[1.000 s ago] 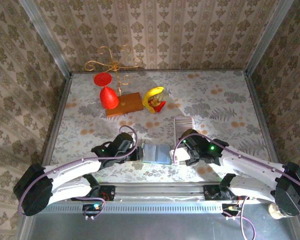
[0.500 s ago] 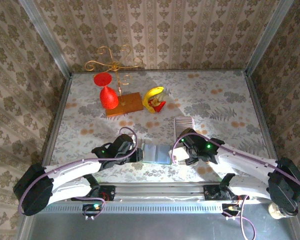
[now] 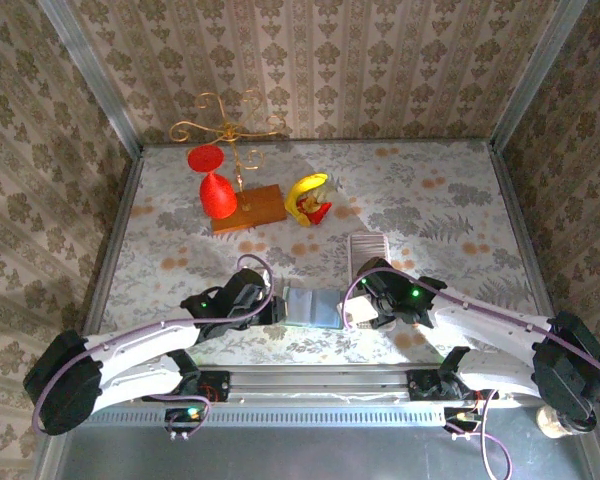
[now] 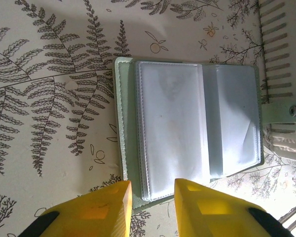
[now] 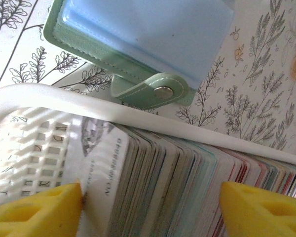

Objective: Put the credit cards into the card holder
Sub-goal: Pick up the credit card from the storage box, then insert the credit card into the card slot.

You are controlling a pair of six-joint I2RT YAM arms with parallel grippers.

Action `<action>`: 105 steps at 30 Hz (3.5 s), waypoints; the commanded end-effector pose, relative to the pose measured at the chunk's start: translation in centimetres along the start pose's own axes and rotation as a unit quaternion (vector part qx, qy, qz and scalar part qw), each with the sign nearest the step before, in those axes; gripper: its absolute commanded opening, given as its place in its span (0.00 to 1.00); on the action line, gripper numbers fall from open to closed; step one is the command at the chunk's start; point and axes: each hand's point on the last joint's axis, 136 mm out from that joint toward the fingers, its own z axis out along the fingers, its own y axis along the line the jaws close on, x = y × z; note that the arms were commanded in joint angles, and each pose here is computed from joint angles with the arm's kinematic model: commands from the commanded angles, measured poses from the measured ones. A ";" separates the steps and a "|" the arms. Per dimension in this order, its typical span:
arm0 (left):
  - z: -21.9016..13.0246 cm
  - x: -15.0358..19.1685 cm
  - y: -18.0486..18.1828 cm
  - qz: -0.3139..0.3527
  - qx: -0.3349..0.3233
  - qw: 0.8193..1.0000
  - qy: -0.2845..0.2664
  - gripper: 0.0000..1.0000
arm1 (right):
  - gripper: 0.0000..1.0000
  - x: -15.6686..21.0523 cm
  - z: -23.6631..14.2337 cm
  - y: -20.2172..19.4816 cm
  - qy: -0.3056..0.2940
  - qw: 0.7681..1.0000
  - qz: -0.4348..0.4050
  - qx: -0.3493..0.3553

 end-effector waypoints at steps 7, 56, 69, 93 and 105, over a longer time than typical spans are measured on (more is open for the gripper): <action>-0.1 0.6 0.3 -0.004 -0.007 1.000 0.003 0.28 | 0.52 0.9 -1.2 -1.2 0.017 0.999 -0.005 0.046; -0.3 0.0 -0.5 0.010 -0.016 1.000 -0.007 0.21 | 0.10 -0.4 -4.4 1.5 -0.030 0.999 0.032 0.023; -3.8 -1.5 -1.1 0.032 -0.014 0.998 -0.043 0.24 | 0.00 -3.7 -8.4 1.9 -0.119 0.979 0.167 -0.001; -1.1 -3.3 -0.3 -0.039 0.002 0.999 -0.037 0.30 | 0.00 -10.2 -3.3 -6.4 -0.167 0.429 0.887 -0.042; 1.8 -1.5 0.0 -0.035 0.005 0.999 0.011 0.21 | 0.00 -10.6 2.0 -5.4 -0.112 0.430 0.896 0.000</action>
